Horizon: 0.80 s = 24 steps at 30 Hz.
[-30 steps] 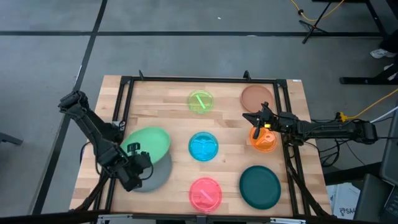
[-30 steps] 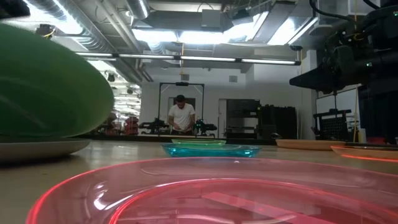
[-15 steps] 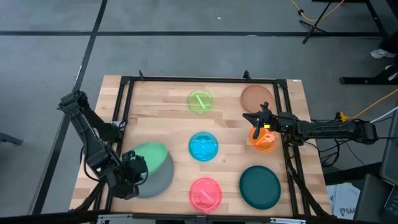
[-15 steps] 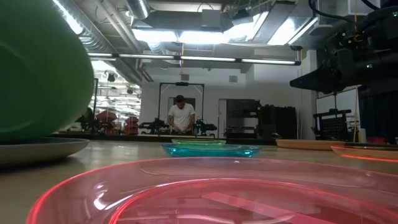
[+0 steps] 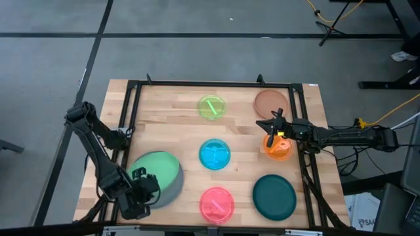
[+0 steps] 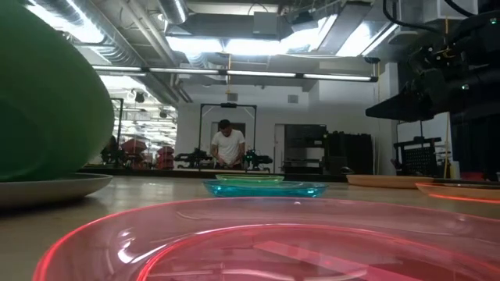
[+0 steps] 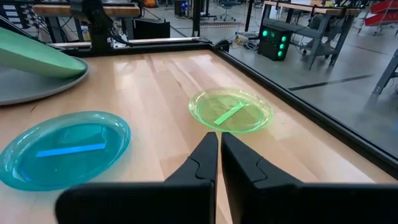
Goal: Stack plastic plates
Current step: Stack the green plate on top of gray plate
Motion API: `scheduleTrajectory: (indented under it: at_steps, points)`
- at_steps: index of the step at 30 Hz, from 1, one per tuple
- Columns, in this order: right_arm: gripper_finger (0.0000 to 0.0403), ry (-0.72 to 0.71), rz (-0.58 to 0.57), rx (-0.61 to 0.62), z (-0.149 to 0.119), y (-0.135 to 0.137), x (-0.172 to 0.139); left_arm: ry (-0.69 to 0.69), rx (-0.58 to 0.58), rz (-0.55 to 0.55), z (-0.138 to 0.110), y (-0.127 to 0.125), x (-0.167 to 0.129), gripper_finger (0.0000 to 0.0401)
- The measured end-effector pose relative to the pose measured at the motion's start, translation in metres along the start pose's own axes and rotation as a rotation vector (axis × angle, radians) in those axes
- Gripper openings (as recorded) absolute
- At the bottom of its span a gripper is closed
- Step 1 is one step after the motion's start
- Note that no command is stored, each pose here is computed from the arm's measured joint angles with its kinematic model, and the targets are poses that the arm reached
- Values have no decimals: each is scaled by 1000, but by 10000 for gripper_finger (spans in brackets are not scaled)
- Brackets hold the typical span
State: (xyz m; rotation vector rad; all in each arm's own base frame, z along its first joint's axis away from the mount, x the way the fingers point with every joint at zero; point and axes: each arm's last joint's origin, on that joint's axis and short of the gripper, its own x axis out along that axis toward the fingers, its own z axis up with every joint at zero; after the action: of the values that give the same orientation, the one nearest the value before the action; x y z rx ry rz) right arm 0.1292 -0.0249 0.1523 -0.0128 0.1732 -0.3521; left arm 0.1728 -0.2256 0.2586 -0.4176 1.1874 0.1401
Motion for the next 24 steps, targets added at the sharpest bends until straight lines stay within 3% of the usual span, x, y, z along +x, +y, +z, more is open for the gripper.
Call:
scheduleTrajectory:
  at_steps: [5,14,19,24]
  points:
    - [14,-6,0,3,1,0,0,-28,62,27,-1,-9,20,15]
    - [14,-3,3,8,0,0,0,69,72,90,-9,-18,60,16]
    - [14,1,19,27,0,1,0,66,-9,122,-10,-19,71,27]
    - [14,3,45,28,0,1,0,60,-121,118,-9,-20,71,70]
